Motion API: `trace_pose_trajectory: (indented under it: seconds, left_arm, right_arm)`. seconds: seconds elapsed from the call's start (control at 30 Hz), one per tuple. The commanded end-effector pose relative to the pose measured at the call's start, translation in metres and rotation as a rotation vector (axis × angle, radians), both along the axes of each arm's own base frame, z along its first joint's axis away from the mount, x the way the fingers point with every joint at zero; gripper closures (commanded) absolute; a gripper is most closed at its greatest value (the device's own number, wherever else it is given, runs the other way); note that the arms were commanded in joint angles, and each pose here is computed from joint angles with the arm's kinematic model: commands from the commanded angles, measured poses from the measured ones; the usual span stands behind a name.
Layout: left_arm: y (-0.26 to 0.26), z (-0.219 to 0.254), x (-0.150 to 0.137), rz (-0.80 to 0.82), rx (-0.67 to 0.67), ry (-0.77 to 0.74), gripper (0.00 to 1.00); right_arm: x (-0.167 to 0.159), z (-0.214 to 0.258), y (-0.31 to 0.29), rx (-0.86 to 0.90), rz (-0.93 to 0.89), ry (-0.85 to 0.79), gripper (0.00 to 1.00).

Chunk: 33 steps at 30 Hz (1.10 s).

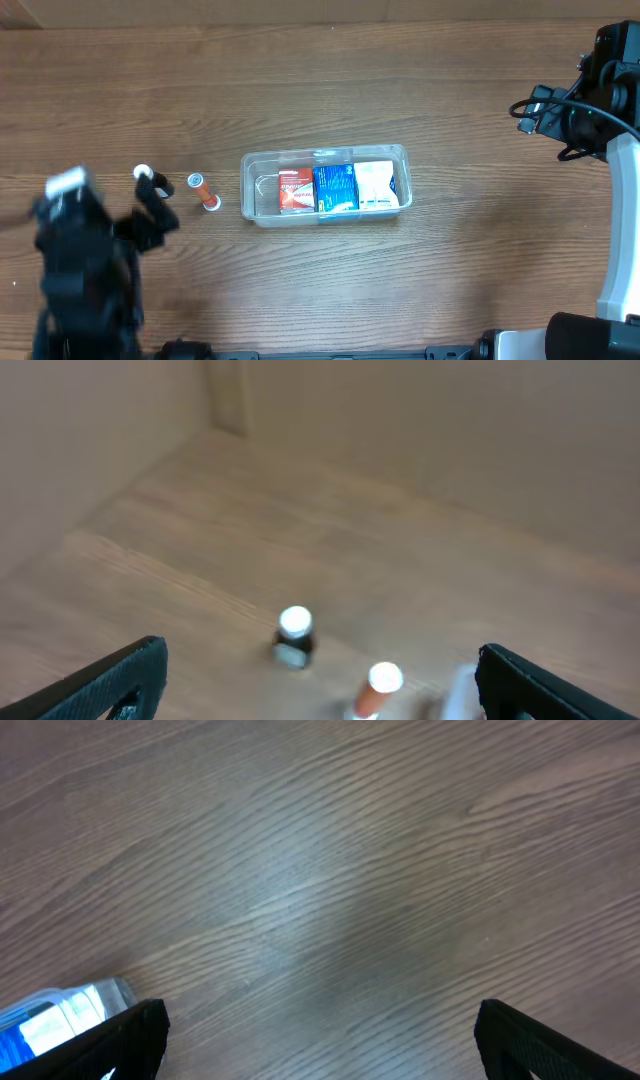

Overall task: Pack container
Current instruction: 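Grasp the dark syrup bottle with the left gripper and place it in the container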

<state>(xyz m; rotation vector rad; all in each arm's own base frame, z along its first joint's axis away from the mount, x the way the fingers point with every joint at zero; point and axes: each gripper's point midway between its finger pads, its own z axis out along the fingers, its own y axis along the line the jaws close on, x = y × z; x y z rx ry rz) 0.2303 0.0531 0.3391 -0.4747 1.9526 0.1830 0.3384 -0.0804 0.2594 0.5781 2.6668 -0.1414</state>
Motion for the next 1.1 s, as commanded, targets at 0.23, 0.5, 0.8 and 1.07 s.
trace_pose_trajectory:
  seconds: [0.23,0.5,0.8,1.07]
  left_arm:
    - [0.052,-0.088,0.091,0.080,-0.095,0.531,0.00]
    - [0.064,-0.169,0.109,0.095,-0.138,0.785,0.00]
    - [0.071,-0.233,0.119,-0.038,-0.325,0.898,0.16]
    - [0.066,-0.254,0.129,-0.098,-0.339,0.922,0.28]
  right_arm:
    - [0.001,0.006,0.000,-0.001,0.003,-0.020,0.00]
    - [0.001,0.006,0.000,-0.001,0.003,-0.020,0.00]
    - [0.001,0.006,0.000,-0.001,0.003,-0.020,0.00]
    - [0.001,0.006,0.000,-0.001,0.003,-0.020,0.00]
